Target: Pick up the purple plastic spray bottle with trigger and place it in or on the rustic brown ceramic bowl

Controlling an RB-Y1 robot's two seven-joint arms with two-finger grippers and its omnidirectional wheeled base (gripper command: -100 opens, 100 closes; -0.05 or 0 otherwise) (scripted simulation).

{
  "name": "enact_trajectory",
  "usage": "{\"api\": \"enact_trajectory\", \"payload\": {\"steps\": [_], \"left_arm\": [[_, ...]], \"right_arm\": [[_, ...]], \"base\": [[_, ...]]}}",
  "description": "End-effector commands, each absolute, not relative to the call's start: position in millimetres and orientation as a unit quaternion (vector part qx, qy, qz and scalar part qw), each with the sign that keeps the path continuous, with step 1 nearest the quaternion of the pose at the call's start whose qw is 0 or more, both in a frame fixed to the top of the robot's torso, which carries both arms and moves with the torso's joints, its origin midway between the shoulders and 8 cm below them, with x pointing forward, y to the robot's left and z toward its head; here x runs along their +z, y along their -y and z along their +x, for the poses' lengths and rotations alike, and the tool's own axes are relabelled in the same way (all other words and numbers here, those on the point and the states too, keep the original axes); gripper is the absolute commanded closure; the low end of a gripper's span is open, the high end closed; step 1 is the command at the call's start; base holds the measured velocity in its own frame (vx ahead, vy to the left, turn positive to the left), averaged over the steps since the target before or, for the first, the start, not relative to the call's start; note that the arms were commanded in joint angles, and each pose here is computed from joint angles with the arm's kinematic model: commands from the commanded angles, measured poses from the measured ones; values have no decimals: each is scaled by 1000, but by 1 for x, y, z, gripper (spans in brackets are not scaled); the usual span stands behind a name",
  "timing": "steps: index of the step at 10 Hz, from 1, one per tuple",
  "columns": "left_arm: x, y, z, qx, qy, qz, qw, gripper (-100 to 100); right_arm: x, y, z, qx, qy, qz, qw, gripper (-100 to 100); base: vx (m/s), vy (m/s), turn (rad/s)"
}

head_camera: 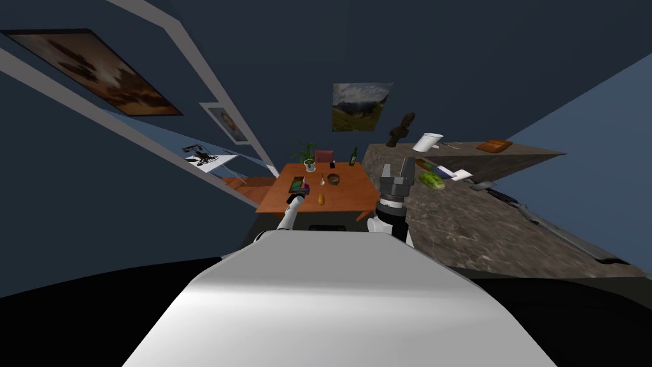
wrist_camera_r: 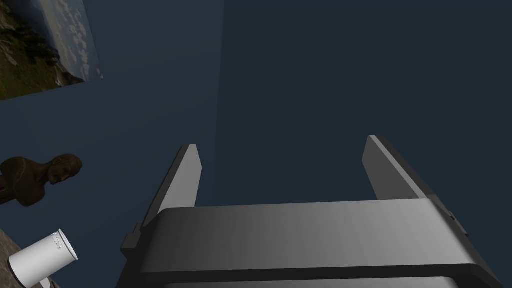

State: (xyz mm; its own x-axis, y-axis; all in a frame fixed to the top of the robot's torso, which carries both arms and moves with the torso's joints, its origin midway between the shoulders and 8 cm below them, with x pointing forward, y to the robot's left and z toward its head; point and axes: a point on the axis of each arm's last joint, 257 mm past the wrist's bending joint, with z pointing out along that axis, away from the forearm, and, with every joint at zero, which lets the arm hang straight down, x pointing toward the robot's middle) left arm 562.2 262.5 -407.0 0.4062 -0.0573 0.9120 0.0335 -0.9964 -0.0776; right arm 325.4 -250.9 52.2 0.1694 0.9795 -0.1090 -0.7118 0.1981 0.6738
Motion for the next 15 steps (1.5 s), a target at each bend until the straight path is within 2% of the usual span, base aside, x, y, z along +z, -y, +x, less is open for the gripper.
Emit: {"api": "enact_trajectory", "payload": {"steps": [1,2,3,4,10,11,15], "left_arm": [[-412,-242,563,-542,3,-840,22,-100],[-410,-250,561,-543,-2,-839,29,-100],[-411,-249,561,-543,-1,-839,28,0],[-412,-259,563,-542,10,-839,35,-100],[-416,-291,568,-540,40,-839,56,-100],[-416,-292,568,-541,42,-838,57,100],[-416,-292,568,-541,42,-838,56,100]], "right_arm": [[52,251,325,584,-273,245,724,0],[52,251,325,584,-273,245,724,0],[52,251,325,584,-273,245,724,0],[52,251,325,584,-273,245,724,0],[52,251,325,584,-273,245,724,0],[52,251,325,584,-273,245,724,0],[52,251,325,584,-273,245,724,0]], "base": [[60,78,34],[24,34,-2],[6,6,0],[-10,17,-169],[-22,28,-162],[0,0,0],[0,0,0]]}}
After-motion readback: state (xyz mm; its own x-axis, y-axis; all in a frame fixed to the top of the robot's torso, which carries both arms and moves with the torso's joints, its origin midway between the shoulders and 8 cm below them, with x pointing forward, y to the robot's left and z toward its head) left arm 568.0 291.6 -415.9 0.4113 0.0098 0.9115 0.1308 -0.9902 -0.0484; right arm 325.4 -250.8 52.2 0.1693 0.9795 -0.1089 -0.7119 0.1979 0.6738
